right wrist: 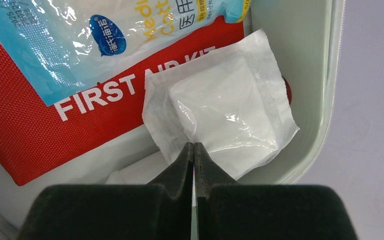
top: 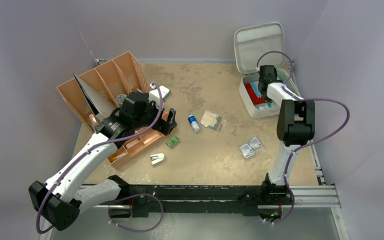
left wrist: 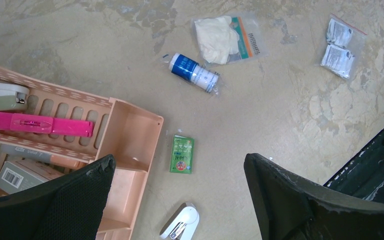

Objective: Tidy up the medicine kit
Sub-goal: Place the medical item at the medicine box.

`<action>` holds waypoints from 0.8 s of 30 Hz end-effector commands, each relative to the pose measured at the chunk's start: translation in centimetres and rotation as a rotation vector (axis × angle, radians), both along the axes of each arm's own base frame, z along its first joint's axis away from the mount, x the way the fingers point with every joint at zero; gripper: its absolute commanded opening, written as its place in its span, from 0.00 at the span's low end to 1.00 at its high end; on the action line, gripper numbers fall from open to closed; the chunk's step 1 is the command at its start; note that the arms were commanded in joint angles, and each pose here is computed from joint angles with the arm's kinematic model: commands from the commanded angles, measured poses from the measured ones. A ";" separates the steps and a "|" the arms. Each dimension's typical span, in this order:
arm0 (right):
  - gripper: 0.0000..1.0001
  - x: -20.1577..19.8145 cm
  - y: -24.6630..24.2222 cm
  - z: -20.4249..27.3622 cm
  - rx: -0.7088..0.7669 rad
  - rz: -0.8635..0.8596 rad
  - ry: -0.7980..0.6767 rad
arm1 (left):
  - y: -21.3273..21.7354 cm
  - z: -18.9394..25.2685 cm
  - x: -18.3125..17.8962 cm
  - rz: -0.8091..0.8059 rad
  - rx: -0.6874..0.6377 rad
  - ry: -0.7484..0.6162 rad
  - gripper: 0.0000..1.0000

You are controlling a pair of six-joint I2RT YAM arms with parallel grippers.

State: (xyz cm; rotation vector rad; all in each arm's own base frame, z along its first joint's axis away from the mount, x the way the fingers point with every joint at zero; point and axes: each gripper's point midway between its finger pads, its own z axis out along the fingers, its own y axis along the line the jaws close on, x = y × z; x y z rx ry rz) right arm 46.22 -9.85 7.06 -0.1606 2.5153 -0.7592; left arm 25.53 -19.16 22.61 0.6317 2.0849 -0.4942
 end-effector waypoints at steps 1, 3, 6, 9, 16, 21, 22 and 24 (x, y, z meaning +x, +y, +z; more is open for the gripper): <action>0.02 0.6 -0.4 1.9 -0.013 -0.039 -0.037 | -0.3 1.0 0.3 -0.001 -0.015 -0.034 0.99; 0.03 1.0 -0.4 1.9 -0.008 -0.036 -0.043 | -0.2 1.0 0.3 0.000 -0.014 -0.033 0.99; 0.04 1.3 -0.4 2.0 -0.006 -0.045 -0.047 | -0.2 1.0 0.3 0.001 -0.013 -0.033 0.99; 0.04 2.0 -0.4 2.6 -0.007 -0.037 -0.072 | -0.2 0.9 0.3 0.003 -0.011 -0.031 0.99; 0.05 3.4 -0.7 2.8 -0.032 -0.028 -0.081 | -0.2 0.9 0.3 0.005 -0.010 -0.033 0.99; 0.09 3.1 -0.4 2.5 0.000 -0.057 -0.092 | 0.0 1.0 0.4 0.014 -0.005 -0.039 0.99; 0.10 3.0 -0.4 2.5 -0.001 -0.058 -0.090 | 0.1 1.0 0.4 0.016 -0.006 -0.041 0.99; 0.11 2.9 -0.5 2.3 -0.005 -0.061 -0.084 | 0.1 1.0 0.3 0.015 -0.005 -0.039 0.99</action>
